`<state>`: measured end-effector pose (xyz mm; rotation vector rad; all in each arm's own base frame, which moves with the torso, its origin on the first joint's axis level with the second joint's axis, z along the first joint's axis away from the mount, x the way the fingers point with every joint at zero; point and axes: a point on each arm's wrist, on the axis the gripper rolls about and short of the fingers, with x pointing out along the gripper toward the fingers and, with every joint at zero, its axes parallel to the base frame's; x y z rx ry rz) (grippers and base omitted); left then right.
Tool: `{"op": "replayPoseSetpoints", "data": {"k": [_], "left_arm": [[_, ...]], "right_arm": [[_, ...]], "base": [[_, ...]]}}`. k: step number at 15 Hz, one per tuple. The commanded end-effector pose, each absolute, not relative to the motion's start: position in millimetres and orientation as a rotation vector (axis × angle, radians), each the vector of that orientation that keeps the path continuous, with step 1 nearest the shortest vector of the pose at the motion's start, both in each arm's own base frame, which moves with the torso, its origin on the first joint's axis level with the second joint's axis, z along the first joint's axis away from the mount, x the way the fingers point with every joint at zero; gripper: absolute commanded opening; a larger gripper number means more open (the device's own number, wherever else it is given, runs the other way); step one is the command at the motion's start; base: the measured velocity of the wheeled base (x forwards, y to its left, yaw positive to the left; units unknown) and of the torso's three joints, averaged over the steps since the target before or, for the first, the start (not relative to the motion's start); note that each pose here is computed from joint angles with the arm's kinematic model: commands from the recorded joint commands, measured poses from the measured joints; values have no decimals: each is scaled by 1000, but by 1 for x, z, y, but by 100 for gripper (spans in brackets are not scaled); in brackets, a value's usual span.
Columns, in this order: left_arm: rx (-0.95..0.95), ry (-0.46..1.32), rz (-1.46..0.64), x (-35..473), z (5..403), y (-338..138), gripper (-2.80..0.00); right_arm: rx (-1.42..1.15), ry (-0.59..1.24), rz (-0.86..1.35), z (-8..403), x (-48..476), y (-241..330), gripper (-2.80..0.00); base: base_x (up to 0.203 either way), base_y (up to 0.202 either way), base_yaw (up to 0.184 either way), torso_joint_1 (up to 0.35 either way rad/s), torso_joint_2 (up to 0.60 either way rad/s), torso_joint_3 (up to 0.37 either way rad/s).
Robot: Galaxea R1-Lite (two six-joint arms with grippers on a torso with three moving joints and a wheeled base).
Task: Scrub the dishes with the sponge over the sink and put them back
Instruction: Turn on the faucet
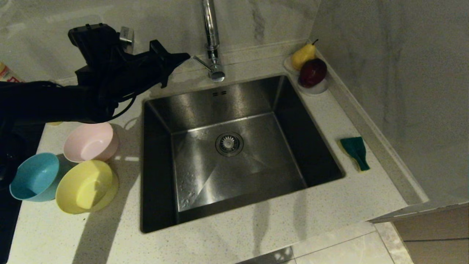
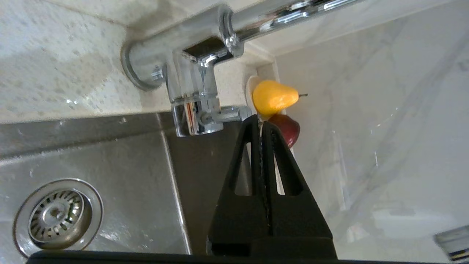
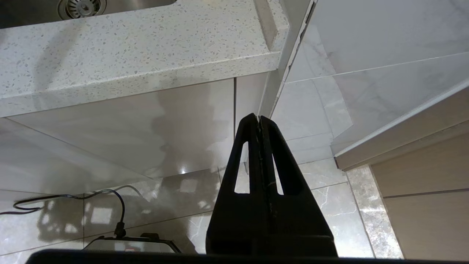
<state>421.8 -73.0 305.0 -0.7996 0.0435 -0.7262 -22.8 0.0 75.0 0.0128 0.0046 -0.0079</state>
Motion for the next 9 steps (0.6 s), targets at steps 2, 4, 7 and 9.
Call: {"op": "replayPoseSetpoints", "data": {"k": [2,4,7,9], "left_arm": [[-804,55,-727,427,299,-75,-280],[-802,56,-735,427,298,-79,-280],[-806,60,-732,427,295,-86,-280],[-804,55,-738,427,297,-88,-280]], "right_arm": [[12,5,-8,75,-23,0,-280],[13,6,-8,75,-23,0,-280],[12,5,-8,75,-23,0,-280],[12,5,-8,75,-23,0,-280]], "base": [[0,0,0,0,0,0],[0,0,0,0,0,0],[0,0,0,0,0,0],[0,0,0,0,0,0]]}}
